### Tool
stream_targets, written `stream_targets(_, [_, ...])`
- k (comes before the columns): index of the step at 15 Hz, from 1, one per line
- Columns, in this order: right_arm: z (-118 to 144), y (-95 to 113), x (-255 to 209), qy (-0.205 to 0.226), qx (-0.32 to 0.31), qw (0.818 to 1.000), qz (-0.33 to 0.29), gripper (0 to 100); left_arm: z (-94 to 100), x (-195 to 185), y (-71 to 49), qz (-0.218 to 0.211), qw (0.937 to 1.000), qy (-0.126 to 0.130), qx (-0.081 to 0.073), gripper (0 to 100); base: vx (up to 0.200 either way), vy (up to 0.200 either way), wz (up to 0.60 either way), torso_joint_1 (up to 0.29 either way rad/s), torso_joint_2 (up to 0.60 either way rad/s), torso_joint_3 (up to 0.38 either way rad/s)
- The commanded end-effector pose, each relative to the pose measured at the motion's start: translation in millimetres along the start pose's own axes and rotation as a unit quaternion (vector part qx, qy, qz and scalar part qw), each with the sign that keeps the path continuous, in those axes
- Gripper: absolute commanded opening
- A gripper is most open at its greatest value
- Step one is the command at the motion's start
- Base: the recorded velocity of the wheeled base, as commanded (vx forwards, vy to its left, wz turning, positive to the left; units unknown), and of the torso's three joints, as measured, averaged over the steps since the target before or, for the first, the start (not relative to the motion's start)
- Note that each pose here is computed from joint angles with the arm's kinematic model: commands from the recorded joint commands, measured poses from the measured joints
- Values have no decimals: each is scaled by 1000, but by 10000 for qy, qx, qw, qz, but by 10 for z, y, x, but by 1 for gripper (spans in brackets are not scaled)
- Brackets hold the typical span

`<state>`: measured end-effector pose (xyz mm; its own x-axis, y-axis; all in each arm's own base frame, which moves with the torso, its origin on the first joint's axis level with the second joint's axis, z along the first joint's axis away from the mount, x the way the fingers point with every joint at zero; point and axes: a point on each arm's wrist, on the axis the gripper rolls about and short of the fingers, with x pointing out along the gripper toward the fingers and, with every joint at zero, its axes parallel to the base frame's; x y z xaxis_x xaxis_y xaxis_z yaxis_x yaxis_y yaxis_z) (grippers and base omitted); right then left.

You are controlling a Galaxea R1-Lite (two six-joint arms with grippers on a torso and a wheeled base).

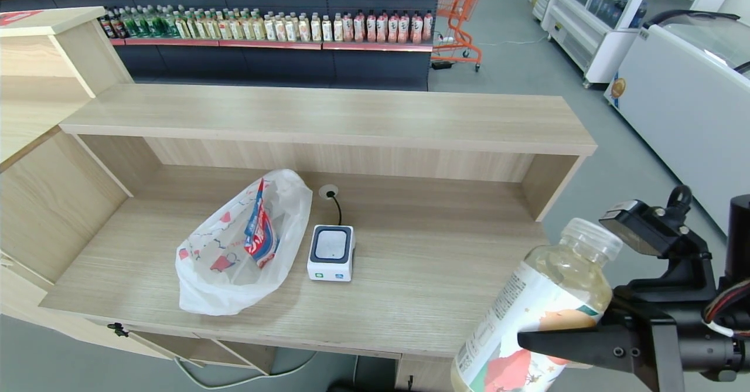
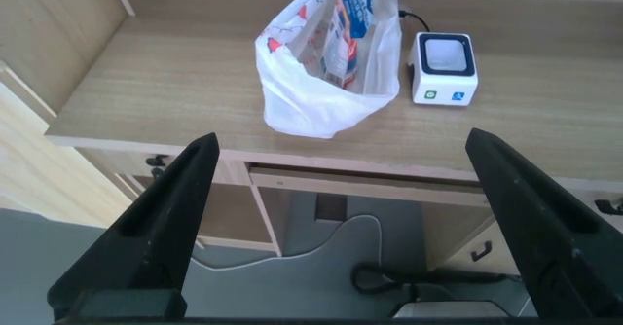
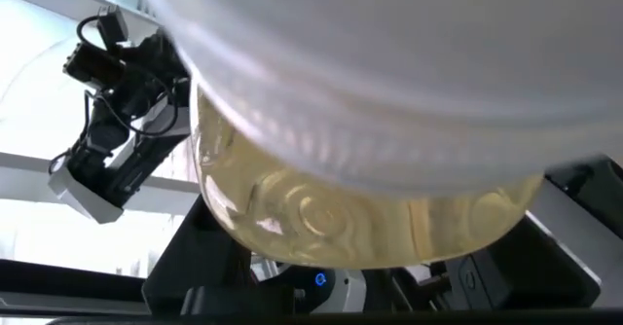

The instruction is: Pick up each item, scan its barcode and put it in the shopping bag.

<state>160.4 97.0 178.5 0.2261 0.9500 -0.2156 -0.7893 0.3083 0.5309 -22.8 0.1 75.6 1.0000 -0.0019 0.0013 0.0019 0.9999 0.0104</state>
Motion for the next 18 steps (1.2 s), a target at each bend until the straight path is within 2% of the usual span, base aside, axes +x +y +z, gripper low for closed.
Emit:
stream_targets(1, [3,25,-13,-22,-41,10000,28,0,1,1,0,2,10000,6,2,100,0,0,0,0,0,0])
stream_targets(7, [18,28,-8,-34,-535,9986,38,0,1,1,0,10,10000,6,2,100,0,0,0,0,0,0])
stream_targets(11, [29,56,-16,-65,-636,9979,93,0,1,1,0,2,10000,6,2,100,0,0,0,0,0,0])
stream_targets(13, [35,41,-2,-70,-1140,9934,89,0,1,1,0,2,10000,6,2,100,0,0,0,0,0,0])
stream_targets(14, [42,41,-2,-103,-1650,9862,130,0,0,0,0,2,10000,-1,2,100,0,0,0,0,0,0])
stream_targets(18, [194,72,-15,-563,-3217,9429,648,0,1,1,0,2,10000,6,2,100,0,0,0,0,0,0])
